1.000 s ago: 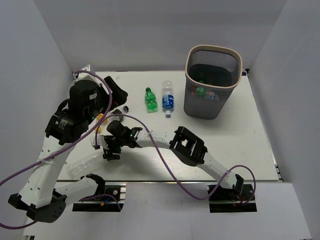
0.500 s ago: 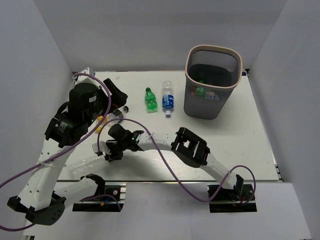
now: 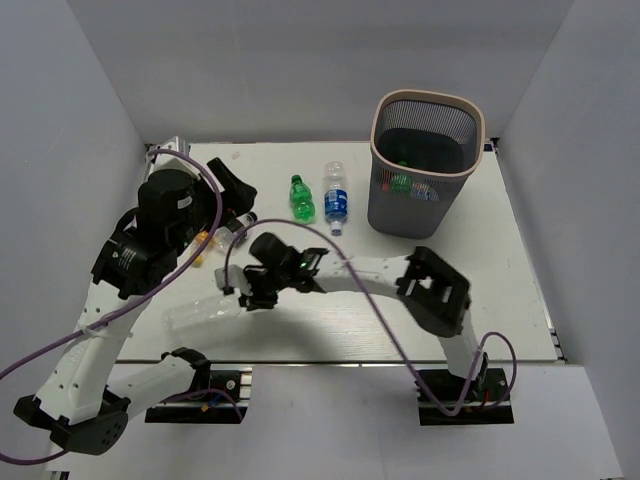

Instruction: Put the plastic bottles in the bin

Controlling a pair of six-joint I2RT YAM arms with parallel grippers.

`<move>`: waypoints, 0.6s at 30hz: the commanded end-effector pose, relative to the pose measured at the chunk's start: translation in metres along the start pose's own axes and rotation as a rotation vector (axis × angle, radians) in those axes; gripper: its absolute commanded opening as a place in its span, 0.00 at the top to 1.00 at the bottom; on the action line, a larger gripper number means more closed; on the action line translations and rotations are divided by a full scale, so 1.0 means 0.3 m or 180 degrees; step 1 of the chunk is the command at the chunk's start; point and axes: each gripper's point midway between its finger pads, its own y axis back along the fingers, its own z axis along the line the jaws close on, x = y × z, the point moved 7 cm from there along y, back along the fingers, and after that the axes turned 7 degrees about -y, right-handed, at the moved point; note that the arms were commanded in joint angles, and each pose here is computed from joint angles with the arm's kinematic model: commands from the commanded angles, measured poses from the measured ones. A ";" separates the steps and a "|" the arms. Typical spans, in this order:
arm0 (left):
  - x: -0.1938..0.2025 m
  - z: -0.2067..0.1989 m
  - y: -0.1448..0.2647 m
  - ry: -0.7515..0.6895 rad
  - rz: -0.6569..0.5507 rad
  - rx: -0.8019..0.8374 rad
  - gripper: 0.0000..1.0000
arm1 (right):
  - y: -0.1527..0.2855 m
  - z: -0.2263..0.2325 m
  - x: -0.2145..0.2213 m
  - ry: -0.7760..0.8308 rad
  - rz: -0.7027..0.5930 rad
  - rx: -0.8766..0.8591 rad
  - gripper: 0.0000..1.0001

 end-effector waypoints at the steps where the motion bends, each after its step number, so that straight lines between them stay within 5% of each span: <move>1: -0.039 -0.010 0.006 0.0016 -0.0263 0.0094 0.01 | 0.238 -0.055 -0.099 0.0008 -0.0257 0.0439 1.00; 9: -0.091 -0.031 -0.070 -0.0167 -0.0509 0.0025 0.01 | 0.655 0.049 0.100 0.0139 0.0287 0.1029 1.00; 18: -0.241 -0.134 -0.024 -0.0041 -0.1235 0.0604 0.01 | 1.070 -0.003 0.061 0.0035 0.0351 0.2441 1.00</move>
